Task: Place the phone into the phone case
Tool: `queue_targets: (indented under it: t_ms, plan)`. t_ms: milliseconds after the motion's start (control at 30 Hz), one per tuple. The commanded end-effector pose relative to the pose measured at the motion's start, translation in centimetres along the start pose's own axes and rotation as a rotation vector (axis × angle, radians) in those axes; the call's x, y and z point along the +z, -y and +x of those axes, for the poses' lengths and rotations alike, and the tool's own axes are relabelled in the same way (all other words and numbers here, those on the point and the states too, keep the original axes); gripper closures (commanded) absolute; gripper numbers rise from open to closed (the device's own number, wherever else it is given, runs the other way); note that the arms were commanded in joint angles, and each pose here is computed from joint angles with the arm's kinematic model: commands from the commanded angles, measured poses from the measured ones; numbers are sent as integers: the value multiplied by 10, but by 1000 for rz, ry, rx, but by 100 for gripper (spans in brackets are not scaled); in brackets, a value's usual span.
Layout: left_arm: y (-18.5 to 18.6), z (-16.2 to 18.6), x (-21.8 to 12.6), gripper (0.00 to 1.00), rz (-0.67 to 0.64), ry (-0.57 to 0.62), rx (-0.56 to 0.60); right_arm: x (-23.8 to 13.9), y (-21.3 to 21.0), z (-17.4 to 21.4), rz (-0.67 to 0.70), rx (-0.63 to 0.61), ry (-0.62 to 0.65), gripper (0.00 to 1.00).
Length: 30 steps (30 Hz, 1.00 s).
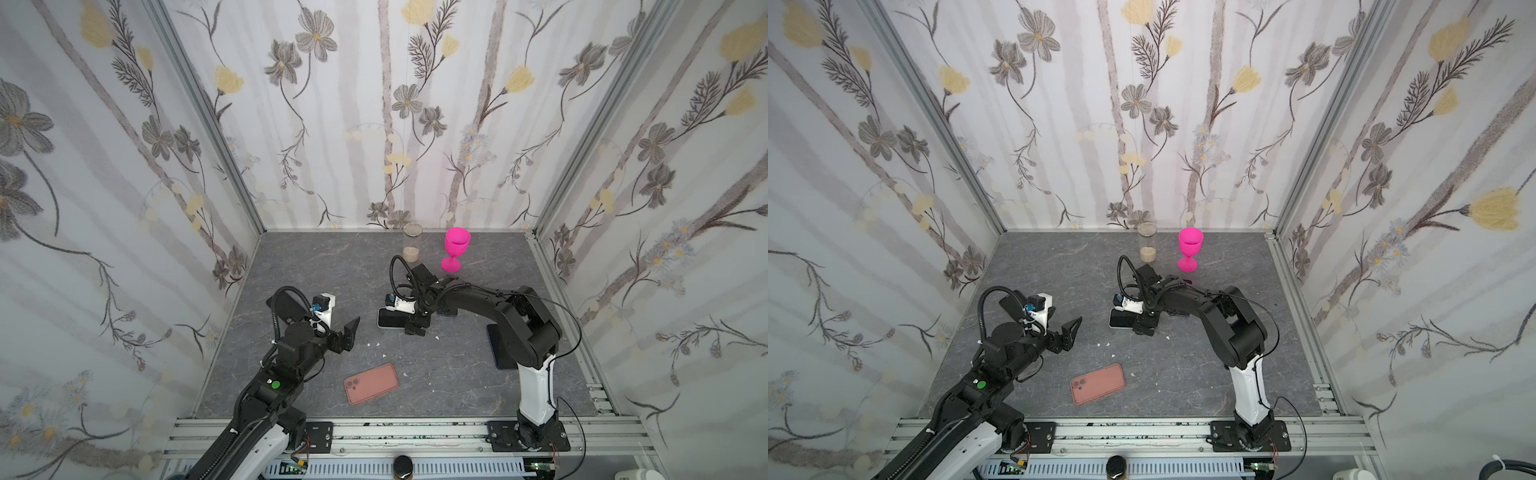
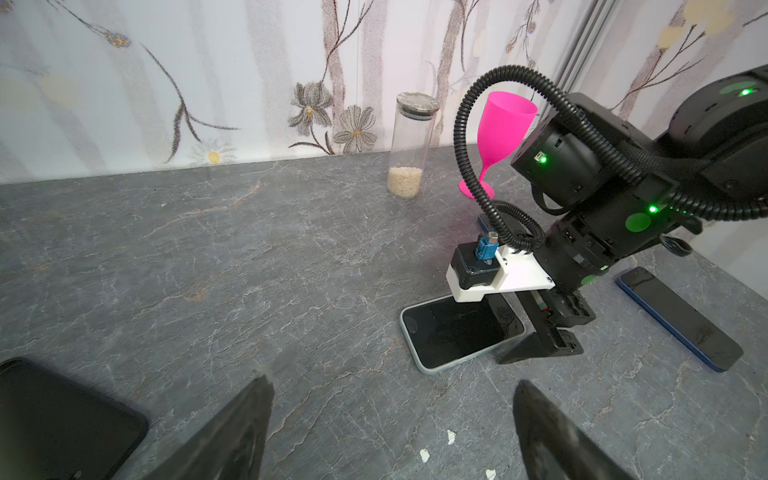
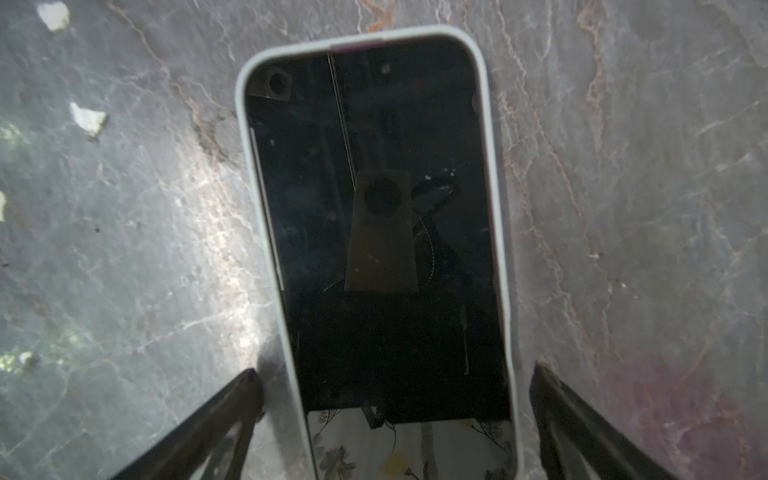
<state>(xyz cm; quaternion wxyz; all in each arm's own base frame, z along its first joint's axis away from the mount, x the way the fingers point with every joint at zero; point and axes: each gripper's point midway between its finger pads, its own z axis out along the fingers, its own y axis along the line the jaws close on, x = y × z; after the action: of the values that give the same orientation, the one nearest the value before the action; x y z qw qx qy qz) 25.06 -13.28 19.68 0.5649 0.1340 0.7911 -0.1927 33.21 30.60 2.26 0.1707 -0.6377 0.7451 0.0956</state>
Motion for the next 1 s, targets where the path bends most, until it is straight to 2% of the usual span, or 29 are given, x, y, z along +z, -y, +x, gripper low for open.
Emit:
queue_targets:
  t_ms: [0,233,533,833,967]
  plan:
    - [0,-6,0,10,-1,29,12,4,-4,4,-12,22,-48,5]
    - [0,-6,0,10,0,28,11,14,-16,5,-66,65,-88,10]
    - [0,-5,1,10,-1,24,11,22,-15,1,-104,163,-120,26]
    - [-1,-6,1,10,-7,27,8,20,5,-21,10,366,-98,29]
    - [-2,-7,0,10,-14,33,9,26,17,-23,74,521,-105,29]
